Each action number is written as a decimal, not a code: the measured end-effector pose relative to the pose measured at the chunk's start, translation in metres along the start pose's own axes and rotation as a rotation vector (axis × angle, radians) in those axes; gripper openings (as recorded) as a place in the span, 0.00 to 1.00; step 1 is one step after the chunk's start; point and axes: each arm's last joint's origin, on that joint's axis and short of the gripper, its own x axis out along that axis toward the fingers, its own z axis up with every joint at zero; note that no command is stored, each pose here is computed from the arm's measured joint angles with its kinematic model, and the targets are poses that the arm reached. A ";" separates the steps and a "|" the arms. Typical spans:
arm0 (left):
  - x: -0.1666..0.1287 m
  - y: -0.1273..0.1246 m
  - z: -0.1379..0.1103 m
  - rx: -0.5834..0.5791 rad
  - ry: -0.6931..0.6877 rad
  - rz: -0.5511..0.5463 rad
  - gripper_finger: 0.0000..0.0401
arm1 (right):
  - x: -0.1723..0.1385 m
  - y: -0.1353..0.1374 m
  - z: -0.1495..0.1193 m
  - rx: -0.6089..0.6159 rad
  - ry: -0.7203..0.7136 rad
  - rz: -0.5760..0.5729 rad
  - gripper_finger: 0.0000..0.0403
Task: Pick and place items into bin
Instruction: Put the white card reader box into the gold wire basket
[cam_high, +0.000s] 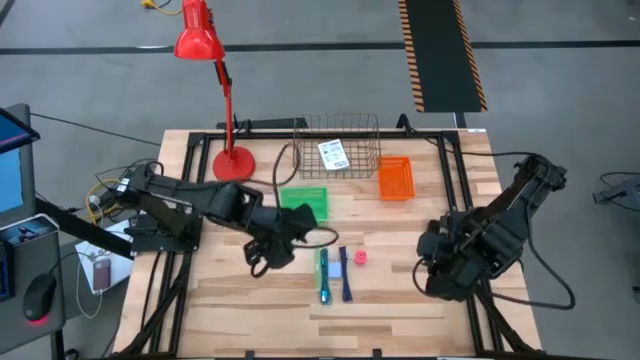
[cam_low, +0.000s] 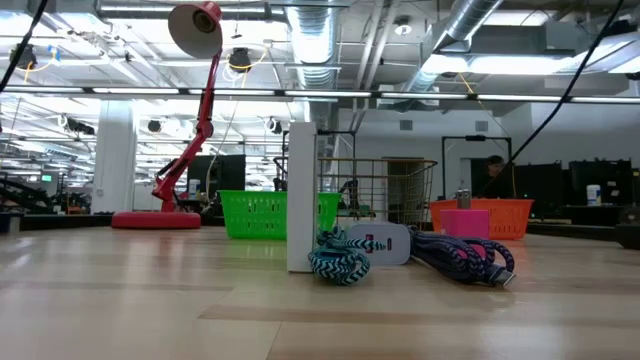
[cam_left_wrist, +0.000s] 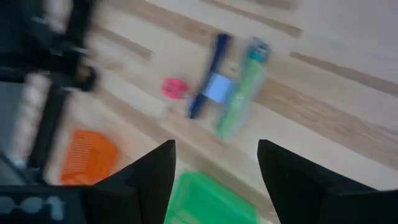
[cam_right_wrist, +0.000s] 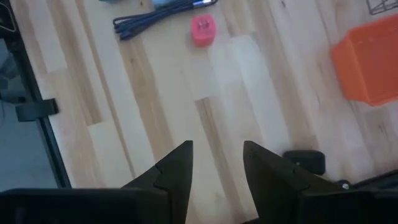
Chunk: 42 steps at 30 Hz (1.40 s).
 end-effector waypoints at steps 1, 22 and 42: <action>-0.006 0.004 0.000 -0.003 0.003 0.007 0.54 | -0.001 -0.002 0.000 0.002 -0.002 0.003 0.33; -0.018 0.065 -0.024 -0.088 0.077 0.073 0.54 | -0.017 -0.026 -0.007 -0.037 -0.002 0.010 0.34; 0.016 0.067 -0.019 0.106 0.106 -0.009 0.54 | -0.017 -0.026 -0.007 -0.185 -0.005 0.009 0.34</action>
